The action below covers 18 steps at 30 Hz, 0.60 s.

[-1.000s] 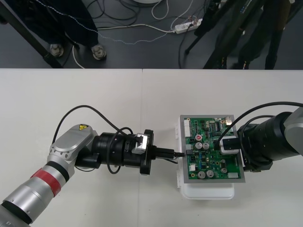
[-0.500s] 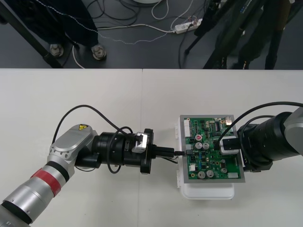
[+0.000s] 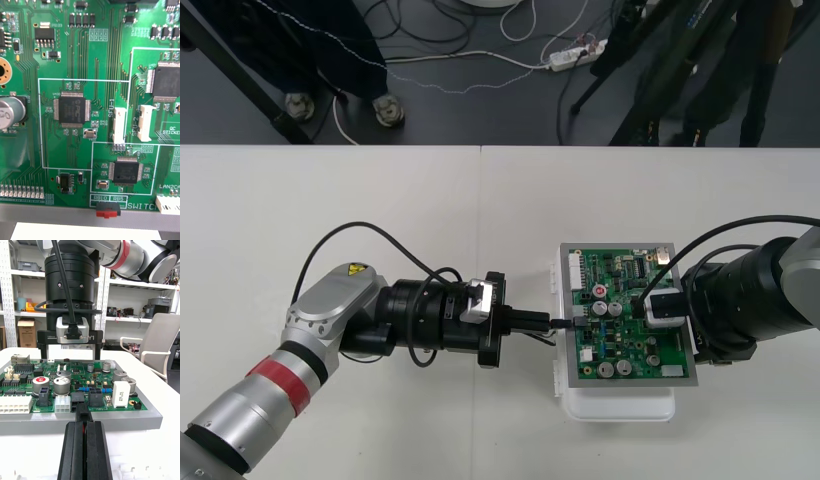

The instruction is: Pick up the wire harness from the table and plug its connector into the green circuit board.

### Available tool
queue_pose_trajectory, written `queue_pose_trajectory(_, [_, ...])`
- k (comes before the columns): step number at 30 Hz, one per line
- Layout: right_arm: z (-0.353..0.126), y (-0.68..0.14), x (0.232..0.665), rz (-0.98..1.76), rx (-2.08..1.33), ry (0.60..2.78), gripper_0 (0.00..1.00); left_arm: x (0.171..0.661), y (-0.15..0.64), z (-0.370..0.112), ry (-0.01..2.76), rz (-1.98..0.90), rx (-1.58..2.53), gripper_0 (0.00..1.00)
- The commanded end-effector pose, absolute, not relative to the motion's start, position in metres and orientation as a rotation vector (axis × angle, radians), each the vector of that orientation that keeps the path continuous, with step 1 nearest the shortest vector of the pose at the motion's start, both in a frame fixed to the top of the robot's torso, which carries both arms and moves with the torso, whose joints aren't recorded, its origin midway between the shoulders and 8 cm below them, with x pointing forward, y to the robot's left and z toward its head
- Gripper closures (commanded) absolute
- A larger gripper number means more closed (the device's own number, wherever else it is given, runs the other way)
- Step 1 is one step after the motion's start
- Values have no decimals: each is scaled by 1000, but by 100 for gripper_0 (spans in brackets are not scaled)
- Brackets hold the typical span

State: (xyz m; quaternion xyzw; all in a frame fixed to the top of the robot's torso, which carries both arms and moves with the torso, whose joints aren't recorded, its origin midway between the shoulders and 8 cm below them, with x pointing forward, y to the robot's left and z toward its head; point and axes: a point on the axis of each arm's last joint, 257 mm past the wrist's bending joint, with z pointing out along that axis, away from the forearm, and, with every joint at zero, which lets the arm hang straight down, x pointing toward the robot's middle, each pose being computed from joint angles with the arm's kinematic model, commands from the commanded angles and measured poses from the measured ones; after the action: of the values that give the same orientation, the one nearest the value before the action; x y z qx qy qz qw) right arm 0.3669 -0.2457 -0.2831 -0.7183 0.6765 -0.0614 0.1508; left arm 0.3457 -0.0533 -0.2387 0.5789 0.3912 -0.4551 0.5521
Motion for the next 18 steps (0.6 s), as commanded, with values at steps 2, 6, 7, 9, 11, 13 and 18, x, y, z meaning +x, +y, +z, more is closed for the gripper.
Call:
queue_pose_trajectory(2, [-274,-237,368,-193,-2125,1861,0,341,-73,-224,927,-1128,1330,100])
queue_pose_trajectory(6, [-274,-237,368,-193,-2126,1862,0,343,-74,-222,921,-1122,1334,100])
queue_pose_trajectory(7, [-273,-237,369,-194,-2126,1860,0,343,-75,-222,922,-1119,1334,100])
queue_pose_trajectory(9, [-273,-237,368,-194,-2127,1861,0,344,-75,-222,920,-1113,1341,100])
queue_pose_trajectory(11, [-273,-237,368,-192,-2127,1861,0,344,-76,-222,917,-1111,1344,100])
queue_pose_trajectory(13, [-273,-236,368,-190,-2127,1861,0,344,-77,-223,916,-1112,1346,100])
queue_pose_trajectory(18, [-274,-236,367,-189,-2129,1861,0,345,-78,-220,907,-1105,1350,100])
